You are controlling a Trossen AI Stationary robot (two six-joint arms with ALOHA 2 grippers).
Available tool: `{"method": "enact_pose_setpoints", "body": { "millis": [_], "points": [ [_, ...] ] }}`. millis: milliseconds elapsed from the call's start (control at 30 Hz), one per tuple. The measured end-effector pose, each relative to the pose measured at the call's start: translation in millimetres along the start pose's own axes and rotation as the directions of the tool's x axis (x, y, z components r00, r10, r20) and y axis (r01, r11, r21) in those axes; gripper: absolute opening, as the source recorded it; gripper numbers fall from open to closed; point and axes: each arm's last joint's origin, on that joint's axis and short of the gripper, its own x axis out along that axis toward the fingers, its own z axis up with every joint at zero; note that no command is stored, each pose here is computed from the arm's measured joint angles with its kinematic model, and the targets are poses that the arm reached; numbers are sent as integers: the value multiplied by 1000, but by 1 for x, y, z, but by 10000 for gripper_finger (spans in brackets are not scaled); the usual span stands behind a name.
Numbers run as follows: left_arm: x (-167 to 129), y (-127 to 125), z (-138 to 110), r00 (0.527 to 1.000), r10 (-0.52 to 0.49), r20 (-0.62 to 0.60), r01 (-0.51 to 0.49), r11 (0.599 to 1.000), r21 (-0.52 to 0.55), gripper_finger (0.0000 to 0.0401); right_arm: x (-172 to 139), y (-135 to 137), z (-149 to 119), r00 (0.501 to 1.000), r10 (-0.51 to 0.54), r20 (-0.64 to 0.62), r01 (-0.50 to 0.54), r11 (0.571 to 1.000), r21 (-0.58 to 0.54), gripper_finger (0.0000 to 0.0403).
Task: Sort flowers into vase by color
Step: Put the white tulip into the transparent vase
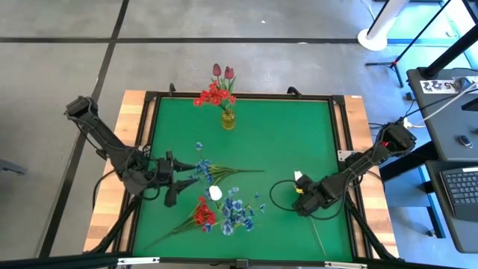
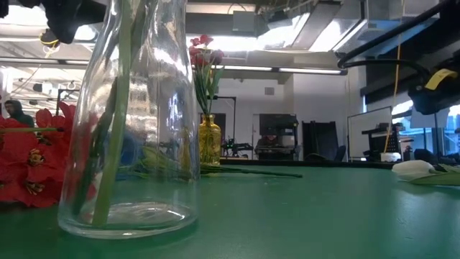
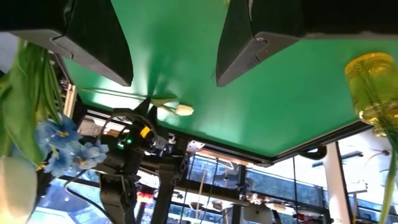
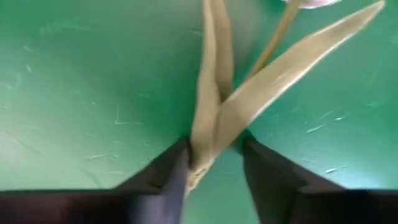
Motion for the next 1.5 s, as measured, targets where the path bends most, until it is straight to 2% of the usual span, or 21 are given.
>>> {"method": "enact_pose_setpoints", "body": {
  "millis": [133, 200, 300, 400, 567, 700, 800, 967, 1067, 1133, 1267, 1500],
  "points": [
    [3, 2, 1, 1000, 19, 4, -19, 1000, -3, 225, 0, -1, 0, 1000, -6, 0, 6, 1000, -15, 48],
    [4, 3, 1, 1000, 26, 6, -26, 1000, -5, 225, -1, 0, 0, 1000, -2, 10, 3, 999, -39, 16],
    [5, 4, 2, 1000, 30, 6, -30, 1000, -5, 225, -5, 3, 1, 999, 2, 37, 0, 998, -60, 23],
    [5, 4, 2, 999, 32, 7, -32, 999, -5, 225, -17, 10, 6, 987, 32, 159, -19, 997, -77, 22],
    [5, 2, 6, 999, 19, 33, -19, 1000, -2, 225, -51, 16, 19, 916, 116, 385, -82, 991, -103, 11],
    [5, 1, 7, 999, 15, 40, -16, 1000, 13, 225, -82, 20, 34, 801, 191, 567, -133, 981, -143, 8],
    [5, 1, 7, 999, 2, 37, -3, 1000, 13, 225, -104, 24, 44, 687, 261, 678, -152, 964, -217, 6],
    [6, -1, 12, 998, -20, 65, 19, 1000, 21, 225, -134, 32, 65, 495, 367, 787, -157, 929, -335, 5],
    [10, -1, 22, 991, -76, 112, 73, 997, 33, 225, -150, 39, 80, 379, 433, 818, -170, 901, -399, 5],
    [14, 0, 28, 983, -121, 141, 116, 992, 43, 225, -160, 43, 90, 319, 502, 804, -200, 865, -461, 5],
    [20, 3, 34, 973, -170, 157, 163, 985, 55, 225, -175, 46, 104, 204, 645, 736, -283, 759, -587, 4],
    [25, 7, 35, 967, -207, 152, 200, 978, 59, 225, -195, 52, 103, 19, 804, 595, -328, 567, -756, 3]
  ]
}}
